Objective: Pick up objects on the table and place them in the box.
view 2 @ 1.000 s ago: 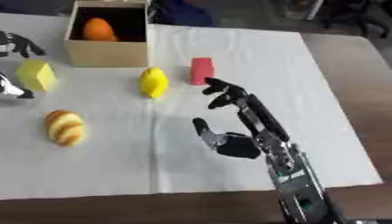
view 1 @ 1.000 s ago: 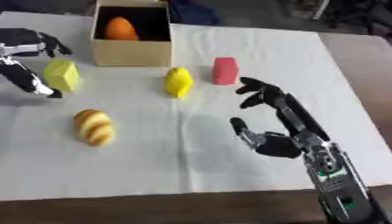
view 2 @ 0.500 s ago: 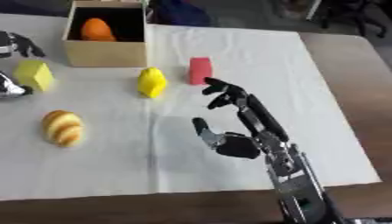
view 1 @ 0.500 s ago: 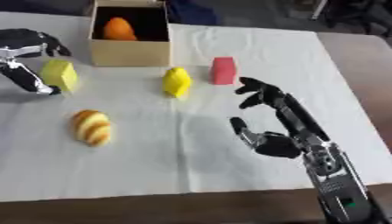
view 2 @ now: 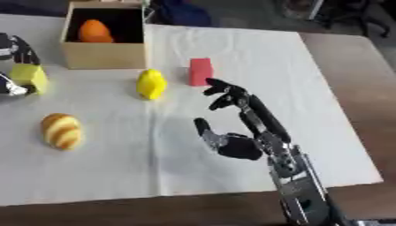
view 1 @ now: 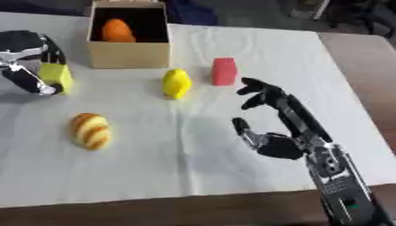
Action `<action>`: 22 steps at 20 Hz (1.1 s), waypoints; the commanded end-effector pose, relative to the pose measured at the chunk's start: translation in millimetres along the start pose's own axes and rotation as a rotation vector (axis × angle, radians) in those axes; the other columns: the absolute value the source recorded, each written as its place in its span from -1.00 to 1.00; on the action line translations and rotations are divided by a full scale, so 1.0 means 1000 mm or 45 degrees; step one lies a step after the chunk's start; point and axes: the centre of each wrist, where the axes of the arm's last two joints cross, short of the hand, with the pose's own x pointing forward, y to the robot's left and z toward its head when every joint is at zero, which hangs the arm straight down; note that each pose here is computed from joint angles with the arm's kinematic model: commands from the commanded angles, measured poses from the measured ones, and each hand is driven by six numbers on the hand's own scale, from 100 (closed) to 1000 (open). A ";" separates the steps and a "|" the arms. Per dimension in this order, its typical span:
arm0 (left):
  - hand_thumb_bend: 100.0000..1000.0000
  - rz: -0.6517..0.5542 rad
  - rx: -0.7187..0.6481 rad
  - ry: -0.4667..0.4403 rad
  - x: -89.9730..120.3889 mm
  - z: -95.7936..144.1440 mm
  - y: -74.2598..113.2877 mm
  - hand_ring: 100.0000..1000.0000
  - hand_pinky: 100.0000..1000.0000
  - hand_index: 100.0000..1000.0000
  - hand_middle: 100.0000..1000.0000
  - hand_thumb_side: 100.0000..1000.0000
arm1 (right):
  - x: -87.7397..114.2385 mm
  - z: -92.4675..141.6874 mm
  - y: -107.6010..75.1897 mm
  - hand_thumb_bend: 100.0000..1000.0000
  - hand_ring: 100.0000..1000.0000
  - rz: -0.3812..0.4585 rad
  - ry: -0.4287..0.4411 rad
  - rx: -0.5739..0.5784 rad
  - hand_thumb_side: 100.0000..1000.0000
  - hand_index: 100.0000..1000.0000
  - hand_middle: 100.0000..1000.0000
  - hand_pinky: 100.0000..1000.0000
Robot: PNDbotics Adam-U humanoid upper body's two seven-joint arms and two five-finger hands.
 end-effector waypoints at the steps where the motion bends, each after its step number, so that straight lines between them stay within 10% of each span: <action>1: -0.55 -0.052 0.102 0.027 -0.011 0.013 0.025 -0.02 0.33 0.15 -0.15 -0.70 | 0.002 -0.002 -0.004 -0.71 0.24 0.008 -0.015 -0.012 -0.21 0.88 0.47 0.36; 3: -0.88 -0.066 0.156 0.014 -0.012 0.019 0.038 -0.04 0.32 0.14 -0.16 -0.45 | 0.002 -0.001 -0.005 -0.72 0.24 0.010 -0.012 -0.015 -0.21 0.88 0.47 0.36; 4: -0.55 -0.070 0.190 0.005 -0.012 0.023 0.047 -0.04 0.32 0.14 -0.16 -0.72 | 0.001 -0.001 -0.005 -0.72 0.24 0.010 -0.010 -0.016 -0.21 0.88 0.47 0.36; 11: -0.46 -0.073 0.485 0.001 -0.005 0.036 0.103 -0.04 0.33 0.16 -0.14 -0.86 | 0.001 -0.001 -0.003 -0.73 0.23 0.002 -0.005 -0.010 -0.20 0.88 0.47 0.36; 22: -0.56 0.039 0.727 0.076 0.021 -0.013 0.078 0.02 0.36 0.28 -0.06 -1.00 | 0.004 -0.003 0.003 -0.74 0.23 -0.030 -0.031 0.016 -0.20 0.88 0.46 0.36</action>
